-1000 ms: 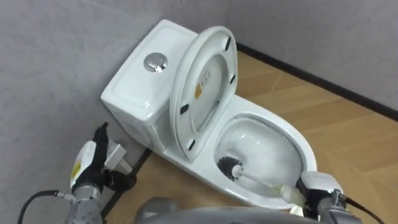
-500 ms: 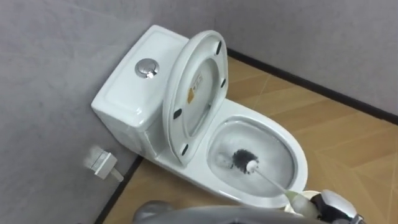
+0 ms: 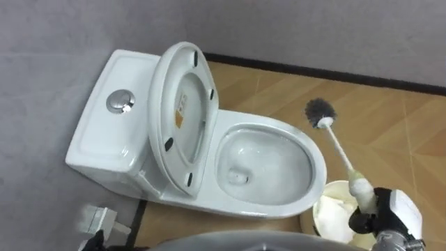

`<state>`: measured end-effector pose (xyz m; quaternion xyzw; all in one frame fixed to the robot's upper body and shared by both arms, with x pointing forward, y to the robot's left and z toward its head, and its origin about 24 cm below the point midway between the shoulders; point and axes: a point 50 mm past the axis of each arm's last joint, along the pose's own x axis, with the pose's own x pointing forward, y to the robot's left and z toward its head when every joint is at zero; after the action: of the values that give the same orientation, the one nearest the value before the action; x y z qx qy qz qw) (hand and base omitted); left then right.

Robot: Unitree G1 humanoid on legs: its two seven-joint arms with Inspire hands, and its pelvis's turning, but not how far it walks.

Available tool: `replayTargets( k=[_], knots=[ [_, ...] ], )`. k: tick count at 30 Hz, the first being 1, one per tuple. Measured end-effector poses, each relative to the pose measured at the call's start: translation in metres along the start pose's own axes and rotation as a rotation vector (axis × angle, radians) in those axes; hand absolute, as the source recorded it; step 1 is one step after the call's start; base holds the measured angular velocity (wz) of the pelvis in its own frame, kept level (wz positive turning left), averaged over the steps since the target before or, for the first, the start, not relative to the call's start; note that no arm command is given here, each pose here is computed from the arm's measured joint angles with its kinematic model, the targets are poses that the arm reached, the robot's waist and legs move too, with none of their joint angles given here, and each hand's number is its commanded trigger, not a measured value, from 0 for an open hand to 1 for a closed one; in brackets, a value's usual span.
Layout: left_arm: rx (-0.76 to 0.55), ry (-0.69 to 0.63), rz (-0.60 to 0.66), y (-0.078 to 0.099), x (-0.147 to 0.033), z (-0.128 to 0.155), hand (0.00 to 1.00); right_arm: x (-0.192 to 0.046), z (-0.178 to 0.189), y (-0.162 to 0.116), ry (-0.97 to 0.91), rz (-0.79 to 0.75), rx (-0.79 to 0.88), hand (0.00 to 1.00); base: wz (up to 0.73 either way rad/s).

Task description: Brush toilet

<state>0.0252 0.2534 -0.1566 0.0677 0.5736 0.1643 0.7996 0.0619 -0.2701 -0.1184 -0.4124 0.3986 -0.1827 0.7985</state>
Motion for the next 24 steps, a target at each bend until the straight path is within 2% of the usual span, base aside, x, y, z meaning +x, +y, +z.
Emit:
replayTargets(
  k=[4,8,9,10,15,24],
  knots=[
    [0.02,-0.014,-0.028,-0.01,0.0,0.005,0.0,-0.003,-0.006,0.001,0.062,-0.042,0.088,1.0,-0.21],
    [0.018,-0.029,-0.024,-0.011,0.002,0.01,0.0,-0.008,-0.017,0.007,0.16,-0.051,0.171,1.0,-0.01],
    [0.018,-0.033,-0.023,-0.011,0.002,0.011,0.0,-0.009,-0.018,0.008,0.171,-0.048,0.172,0.31,0.0],
    [0.018,-0.035,-0.02,-0.011,0.002,0.012,0.0,-0.01,-0.022,0.01,0.192,-0.041,0.177,0.0,0.0],
    [0.017,-0.033,-0.017,-0.011,0.002,0.011,0.0,-0.016,-0.036,0.018,0.29,-0.009,0.182,0.0,0.01],
    [0.031,0.012,0.001,-0.009,-0.002,-0.006,0.0,-0.029,-0.06,0.029,0.432,0.056,0.134,0.0,-0.02]
  ],
)
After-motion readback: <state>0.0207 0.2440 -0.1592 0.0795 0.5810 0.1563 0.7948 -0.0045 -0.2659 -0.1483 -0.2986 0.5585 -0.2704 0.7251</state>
